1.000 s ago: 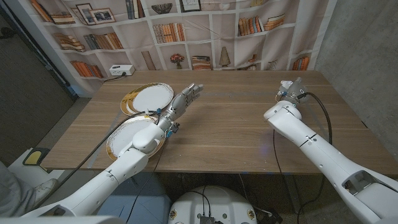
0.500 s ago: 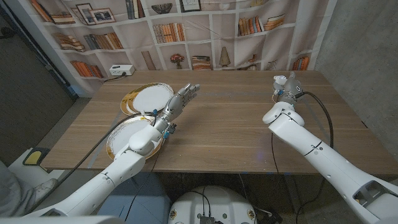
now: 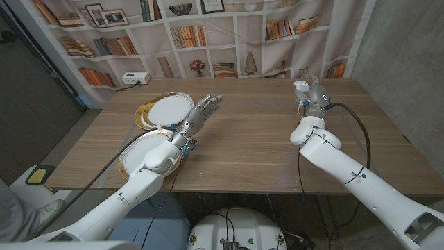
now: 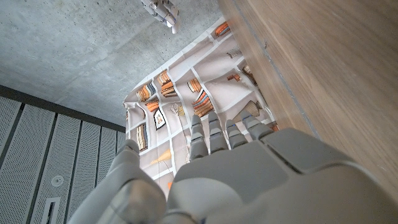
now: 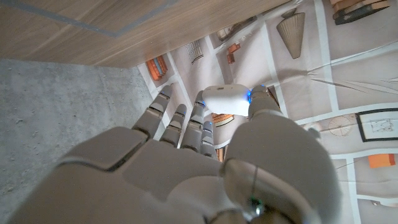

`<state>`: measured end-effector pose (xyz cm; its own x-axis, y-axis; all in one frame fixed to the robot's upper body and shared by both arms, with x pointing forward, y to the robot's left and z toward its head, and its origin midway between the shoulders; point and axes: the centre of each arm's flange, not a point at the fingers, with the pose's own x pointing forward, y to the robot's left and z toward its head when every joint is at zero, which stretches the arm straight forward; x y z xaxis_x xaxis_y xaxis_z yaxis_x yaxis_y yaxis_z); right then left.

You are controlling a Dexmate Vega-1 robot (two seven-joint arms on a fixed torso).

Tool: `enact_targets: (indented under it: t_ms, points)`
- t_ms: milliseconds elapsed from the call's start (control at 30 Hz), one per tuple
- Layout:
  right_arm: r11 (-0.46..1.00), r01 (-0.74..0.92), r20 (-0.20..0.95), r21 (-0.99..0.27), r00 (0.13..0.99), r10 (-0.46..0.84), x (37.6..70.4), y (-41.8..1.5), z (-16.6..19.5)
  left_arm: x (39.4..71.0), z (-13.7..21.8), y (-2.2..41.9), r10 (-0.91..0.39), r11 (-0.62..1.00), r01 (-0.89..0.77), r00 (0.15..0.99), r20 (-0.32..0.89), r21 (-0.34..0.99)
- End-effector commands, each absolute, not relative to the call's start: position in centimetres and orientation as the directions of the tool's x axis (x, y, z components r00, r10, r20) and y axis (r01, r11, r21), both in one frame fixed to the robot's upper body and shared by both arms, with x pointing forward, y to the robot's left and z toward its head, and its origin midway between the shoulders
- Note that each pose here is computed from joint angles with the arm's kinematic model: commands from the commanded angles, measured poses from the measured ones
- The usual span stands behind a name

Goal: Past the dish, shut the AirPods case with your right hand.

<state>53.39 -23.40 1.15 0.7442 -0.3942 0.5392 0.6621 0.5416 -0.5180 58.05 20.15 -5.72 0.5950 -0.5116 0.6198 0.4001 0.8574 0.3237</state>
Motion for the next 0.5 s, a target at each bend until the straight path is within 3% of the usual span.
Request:
enact_targets:
  t_ms: [33, 500]
  points:
    - [0.601, 0.616, 0.573, -0.509, 0.764, -0.298, 51.1, -21.4, 0.9, 58.3, -5.8, 20.0, -0.502, 0.861, 0.405, 0.579, 0.643, 0.307]
    - [0.668, 0.553, 0.561, -0.498, 0.793, -0.239, 49.8, -20.7, -0.7, 57.7, -5.6, 19.9, -0.516, 0.853, 0.41, 0.572, 0.637, 0.323]
